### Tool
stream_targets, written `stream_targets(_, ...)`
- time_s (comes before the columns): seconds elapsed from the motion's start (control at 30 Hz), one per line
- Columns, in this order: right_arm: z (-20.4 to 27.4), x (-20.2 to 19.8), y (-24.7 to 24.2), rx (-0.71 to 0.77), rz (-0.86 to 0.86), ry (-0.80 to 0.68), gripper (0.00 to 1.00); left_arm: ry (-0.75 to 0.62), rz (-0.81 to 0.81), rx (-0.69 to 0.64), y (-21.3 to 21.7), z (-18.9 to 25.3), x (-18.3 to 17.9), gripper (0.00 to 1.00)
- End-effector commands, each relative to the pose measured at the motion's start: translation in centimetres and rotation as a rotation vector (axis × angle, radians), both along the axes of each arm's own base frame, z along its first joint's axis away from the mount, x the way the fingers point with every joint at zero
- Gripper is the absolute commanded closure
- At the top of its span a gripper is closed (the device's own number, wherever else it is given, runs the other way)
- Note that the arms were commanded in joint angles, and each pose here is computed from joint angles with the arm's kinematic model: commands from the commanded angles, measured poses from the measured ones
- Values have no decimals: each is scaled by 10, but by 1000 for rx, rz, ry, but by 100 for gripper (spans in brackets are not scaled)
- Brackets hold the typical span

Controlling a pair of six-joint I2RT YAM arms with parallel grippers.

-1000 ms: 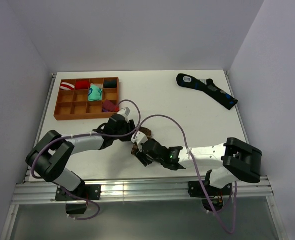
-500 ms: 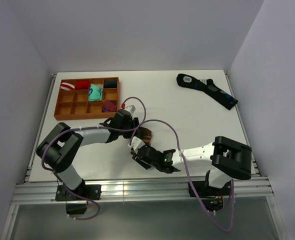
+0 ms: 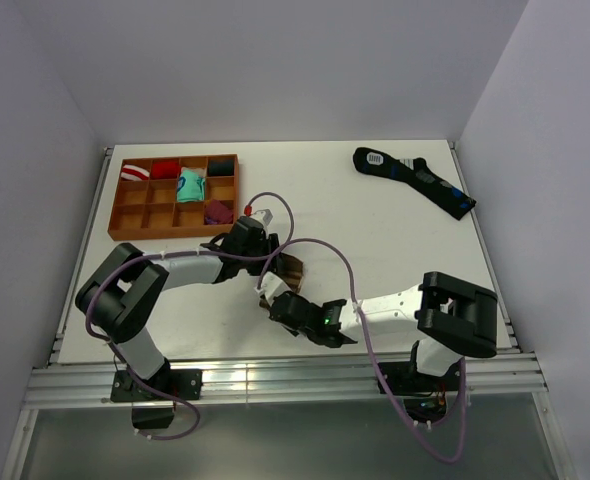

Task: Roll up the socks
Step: Roll the sock at the center of the board.

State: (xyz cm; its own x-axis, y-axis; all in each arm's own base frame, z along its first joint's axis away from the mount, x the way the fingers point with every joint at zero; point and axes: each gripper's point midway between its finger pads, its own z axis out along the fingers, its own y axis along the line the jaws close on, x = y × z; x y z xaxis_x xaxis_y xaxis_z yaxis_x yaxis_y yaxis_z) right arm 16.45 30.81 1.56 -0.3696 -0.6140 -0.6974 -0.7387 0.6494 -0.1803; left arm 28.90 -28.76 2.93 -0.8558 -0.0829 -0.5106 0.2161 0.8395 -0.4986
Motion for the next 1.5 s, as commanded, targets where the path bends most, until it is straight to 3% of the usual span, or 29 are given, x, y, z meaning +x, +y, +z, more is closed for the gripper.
stream_targets(0.0, 9, -2, 5, 60, -30, 38, 80, 9, -4, 37, 5, -8, 0, 49)
stream_targets(1.03, 10, -3, -6, 318, -42, 498, 88, -79, 73, -16, 18, 5, -1, 49)
stream_targets(1.47, -2, -7, -13, 412, -88, 731, 90, -260, 122, -151, 31, 46, -10, 45)
